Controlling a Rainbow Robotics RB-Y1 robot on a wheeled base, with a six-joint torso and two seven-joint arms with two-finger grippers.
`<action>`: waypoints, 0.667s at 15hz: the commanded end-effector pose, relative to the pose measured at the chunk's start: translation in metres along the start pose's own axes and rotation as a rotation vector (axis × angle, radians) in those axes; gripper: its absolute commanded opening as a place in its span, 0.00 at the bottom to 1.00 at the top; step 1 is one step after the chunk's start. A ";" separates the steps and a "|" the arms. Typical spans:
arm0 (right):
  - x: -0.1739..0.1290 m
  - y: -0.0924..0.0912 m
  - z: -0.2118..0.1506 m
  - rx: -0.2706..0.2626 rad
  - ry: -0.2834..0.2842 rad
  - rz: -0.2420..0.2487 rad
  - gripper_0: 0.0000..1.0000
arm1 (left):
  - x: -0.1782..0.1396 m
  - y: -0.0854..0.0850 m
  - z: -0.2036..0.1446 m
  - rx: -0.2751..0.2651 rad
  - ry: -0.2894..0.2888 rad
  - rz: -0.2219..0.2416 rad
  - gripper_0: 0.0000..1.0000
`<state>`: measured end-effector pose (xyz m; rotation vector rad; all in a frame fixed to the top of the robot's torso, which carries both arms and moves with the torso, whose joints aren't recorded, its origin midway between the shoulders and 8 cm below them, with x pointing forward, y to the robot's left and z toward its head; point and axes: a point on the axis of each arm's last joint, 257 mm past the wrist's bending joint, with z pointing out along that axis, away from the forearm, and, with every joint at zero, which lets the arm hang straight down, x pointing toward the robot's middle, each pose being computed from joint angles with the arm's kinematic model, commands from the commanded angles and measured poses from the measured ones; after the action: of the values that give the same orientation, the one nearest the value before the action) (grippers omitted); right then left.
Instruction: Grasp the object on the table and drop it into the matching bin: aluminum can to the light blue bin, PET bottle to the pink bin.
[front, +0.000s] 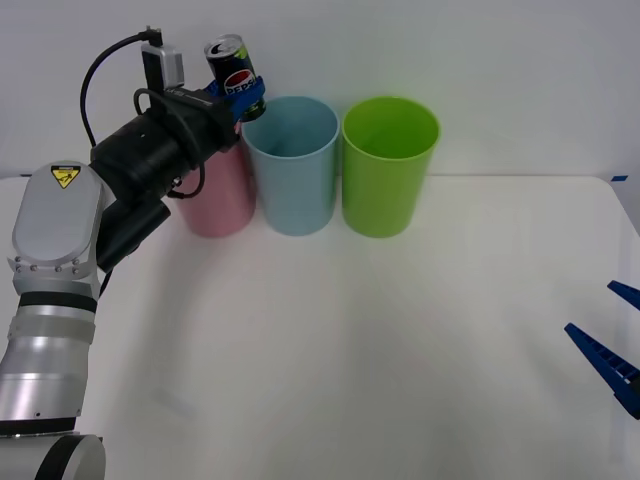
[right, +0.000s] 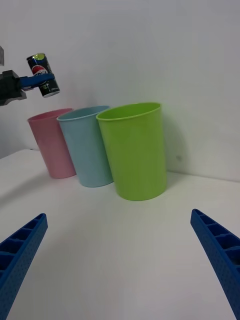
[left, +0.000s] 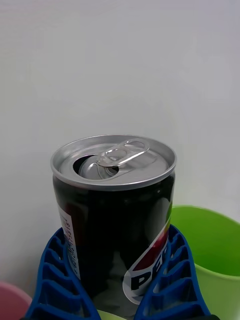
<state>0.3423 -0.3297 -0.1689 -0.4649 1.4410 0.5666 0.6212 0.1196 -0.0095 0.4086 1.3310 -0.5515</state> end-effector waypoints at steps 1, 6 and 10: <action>0.000 0.000 0.000 0.000 0.000 0.000 1.00 | -0.001 0.006 0.012 -0.015 0.007 0.014 0.00; 0.000 0.000 0.000 0.000 0.000 0.000 1.00 | -0.005 0.009 0.029 -0.024 0.022 0.043 0.00; 0.000 0.000 0.000 0.000 0.000 0.000 1.00 | -0.001 0.002 0.052 -0.007 0.054 0.051 0.00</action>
<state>0.3423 -0.3297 -0.1689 -0.4649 1.4410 0.5666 0.6611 0.0952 0.0015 0.4480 1.3651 -0.4945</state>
